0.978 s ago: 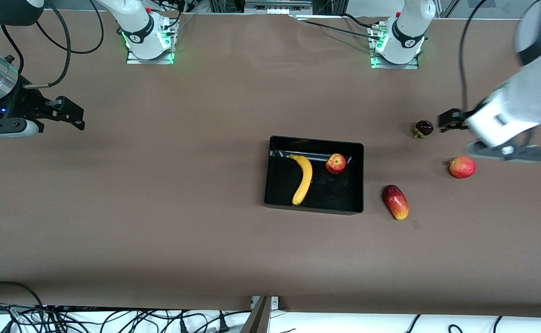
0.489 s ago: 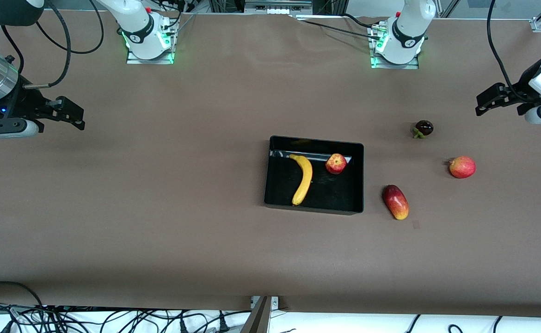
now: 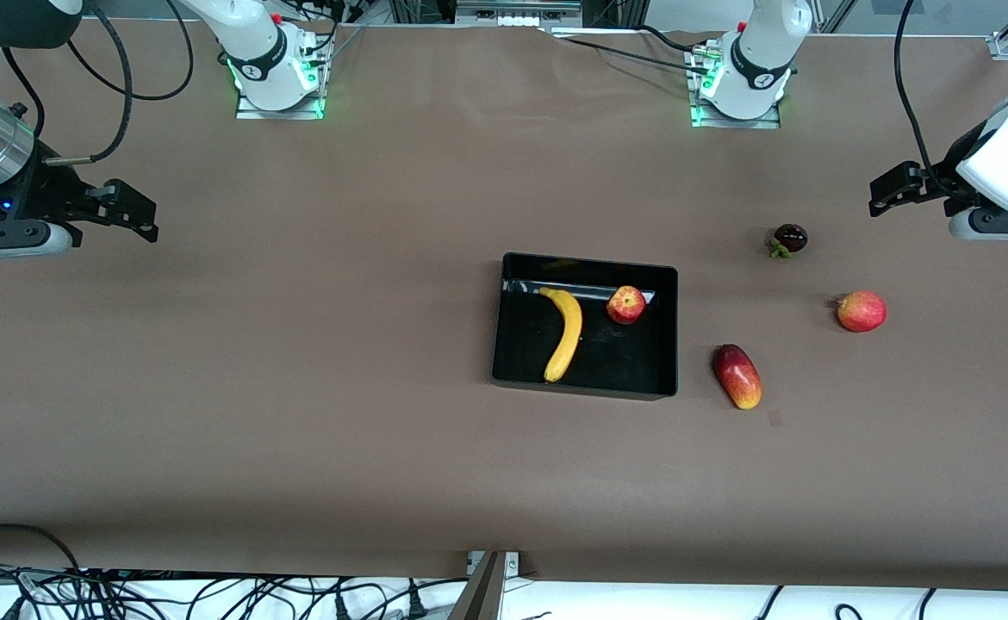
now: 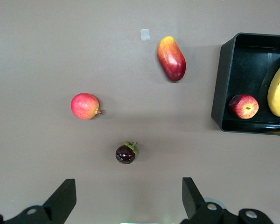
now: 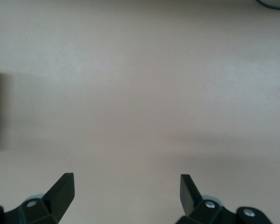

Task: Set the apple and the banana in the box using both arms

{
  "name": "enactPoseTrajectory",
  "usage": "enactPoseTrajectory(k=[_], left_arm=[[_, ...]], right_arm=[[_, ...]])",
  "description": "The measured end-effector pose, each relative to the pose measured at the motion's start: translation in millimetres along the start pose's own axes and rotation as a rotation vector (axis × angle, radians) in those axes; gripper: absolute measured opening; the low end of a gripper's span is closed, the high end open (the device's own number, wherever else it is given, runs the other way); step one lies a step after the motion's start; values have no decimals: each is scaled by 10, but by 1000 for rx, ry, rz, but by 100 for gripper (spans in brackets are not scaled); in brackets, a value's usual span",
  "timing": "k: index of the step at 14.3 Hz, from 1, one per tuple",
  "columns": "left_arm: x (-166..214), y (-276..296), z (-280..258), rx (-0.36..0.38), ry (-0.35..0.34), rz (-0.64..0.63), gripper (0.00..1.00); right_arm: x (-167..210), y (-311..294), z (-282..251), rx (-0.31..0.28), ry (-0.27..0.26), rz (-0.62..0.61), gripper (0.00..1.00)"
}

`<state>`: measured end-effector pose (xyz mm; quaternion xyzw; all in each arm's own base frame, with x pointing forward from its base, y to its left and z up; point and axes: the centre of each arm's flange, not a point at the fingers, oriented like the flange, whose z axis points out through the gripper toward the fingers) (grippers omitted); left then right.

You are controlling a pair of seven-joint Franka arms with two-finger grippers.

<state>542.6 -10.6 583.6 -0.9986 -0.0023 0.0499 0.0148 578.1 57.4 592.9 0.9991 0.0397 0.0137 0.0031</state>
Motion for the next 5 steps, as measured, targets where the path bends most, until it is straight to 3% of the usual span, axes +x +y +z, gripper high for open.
enactPoseTrajectory(k=[5], left_arm=[[-5, 5, 4, 0, -5, 1, 100]], right_arm=[[0, 0, 0, 0, 0, 0, 100]])
